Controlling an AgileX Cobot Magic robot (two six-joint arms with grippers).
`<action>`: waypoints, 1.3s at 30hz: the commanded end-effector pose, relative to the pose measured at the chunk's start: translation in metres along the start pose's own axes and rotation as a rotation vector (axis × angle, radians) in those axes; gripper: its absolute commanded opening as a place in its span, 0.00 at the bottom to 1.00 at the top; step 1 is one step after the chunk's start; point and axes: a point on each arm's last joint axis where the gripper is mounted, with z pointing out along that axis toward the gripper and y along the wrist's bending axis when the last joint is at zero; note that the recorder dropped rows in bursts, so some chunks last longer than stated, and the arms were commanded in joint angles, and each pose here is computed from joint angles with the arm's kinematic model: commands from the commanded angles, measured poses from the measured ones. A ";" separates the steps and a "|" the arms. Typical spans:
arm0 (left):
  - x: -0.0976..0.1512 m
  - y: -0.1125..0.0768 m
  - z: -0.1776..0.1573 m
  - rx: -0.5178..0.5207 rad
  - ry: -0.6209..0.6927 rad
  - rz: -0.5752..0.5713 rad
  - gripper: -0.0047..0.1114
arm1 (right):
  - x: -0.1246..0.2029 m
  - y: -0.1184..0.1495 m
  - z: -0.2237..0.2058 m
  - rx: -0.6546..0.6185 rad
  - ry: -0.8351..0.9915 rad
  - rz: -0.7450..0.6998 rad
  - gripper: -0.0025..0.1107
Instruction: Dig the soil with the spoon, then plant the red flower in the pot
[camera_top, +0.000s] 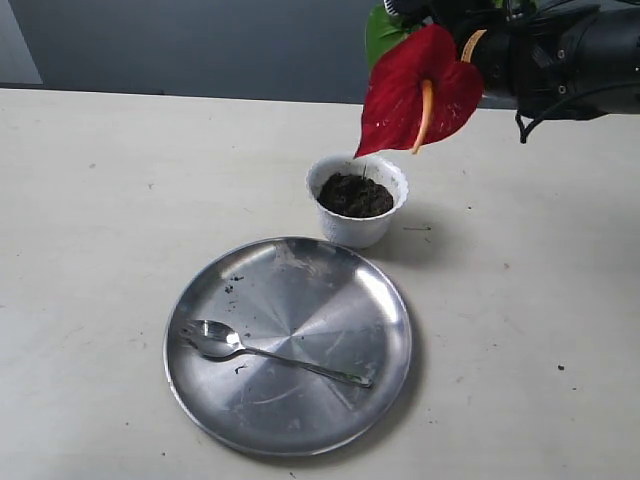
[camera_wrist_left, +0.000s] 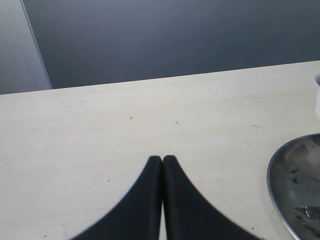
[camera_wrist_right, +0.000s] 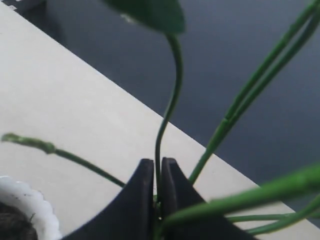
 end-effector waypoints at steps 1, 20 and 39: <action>-0.002 0.000 0.000 0.006 -0.017 -0.005 0.05 | -0.011 0.023 -0.005 -0.083 -0.038 -0.076 0.02; -0.002 0.000 0.000 0.006 -0.017 -0.005 0.05 | -0.026 0.048 0.014 -0.361 0.228 -0.099 0.02; -0.002 0.000 0.000 0.006 -0.017 -0.005 0.05 | 0.025 0.101 0.054 -0.483 0.424 -0.140 0.02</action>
